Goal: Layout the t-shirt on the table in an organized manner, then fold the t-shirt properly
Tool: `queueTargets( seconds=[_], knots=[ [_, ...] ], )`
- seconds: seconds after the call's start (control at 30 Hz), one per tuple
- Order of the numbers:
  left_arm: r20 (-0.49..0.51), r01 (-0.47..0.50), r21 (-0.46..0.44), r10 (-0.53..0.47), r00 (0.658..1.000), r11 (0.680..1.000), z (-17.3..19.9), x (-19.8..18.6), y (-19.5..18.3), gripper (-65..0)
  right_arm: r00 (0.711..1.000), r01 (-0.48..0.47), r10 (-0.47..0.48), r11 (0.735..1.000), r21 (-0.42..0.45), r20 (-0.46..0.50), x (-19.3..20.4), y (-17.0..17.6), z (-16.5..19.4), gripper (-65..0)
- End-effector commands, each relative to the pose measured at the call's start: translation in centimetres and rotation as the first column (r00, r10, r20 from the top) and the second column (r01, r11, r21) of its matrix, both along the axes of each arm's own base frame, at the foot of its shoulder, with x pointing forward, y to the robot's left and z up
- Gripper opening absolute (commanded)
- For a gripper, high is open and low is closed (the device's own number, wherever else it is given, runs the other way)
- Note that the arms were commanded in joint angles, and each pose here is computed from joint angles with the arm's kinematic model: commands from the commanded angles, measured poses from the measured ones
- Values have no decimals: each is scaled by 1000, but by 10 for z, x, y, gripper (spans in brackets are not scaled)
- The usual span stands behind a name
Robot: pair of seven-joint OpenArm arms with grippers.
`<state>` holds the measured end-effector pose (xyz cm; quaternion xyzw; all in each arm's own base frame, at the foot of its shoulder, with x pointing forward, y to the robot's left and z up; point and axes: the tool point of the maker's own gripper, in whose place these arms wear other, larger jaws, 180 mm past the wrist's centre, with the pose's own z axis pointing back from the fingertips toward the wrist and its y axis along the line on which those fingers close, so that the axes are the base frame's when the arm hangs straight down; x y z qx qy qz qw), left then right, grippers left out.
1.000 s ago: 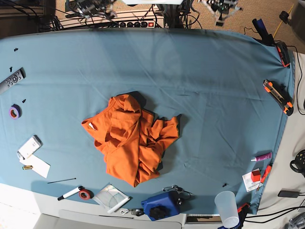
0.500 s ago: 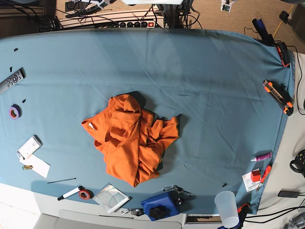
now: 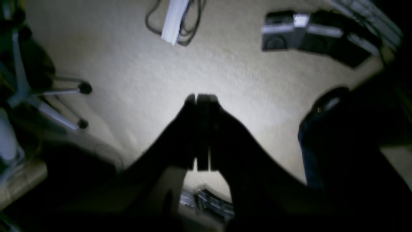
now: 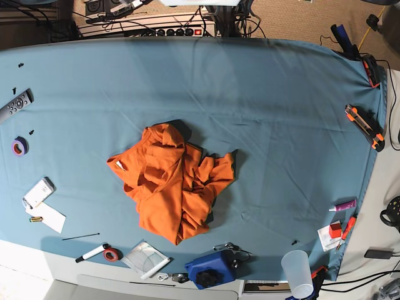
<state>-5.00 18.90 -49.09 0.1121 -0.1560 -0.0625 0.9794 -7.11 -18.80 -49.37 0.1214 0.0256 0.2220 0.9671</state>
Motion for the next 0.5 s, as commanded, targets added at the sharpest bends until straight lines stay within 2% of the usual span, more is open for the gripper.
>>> queueTargets(
  seconds=[0.0, 0.17, 0.33, 0.47],
  knots=[
    [2, 15, 28, -15, 1000, 1000, 11, -3, 4, -650, 1000, 8, -8, 1000, 6, 19, 5, -3, 12, -650],
    [2, 30, 148, -30, 1000, 988, 45, 6, 15, -650, 988, 73, -77, 997, 38, 134, 44, -3, 59, -650],
    [43, 23, 236, -34, 998, 971, 72, 24, 24, -650, 969, 33, -57, 994, 103, 241, 80, 10, 102, -650],
    [89, 22, 344, -56, 994, 939, 96, 42, 37, -650, 940, 17, -59, 992, 126, 336, 107, 16, 129, -650]
  ],
)
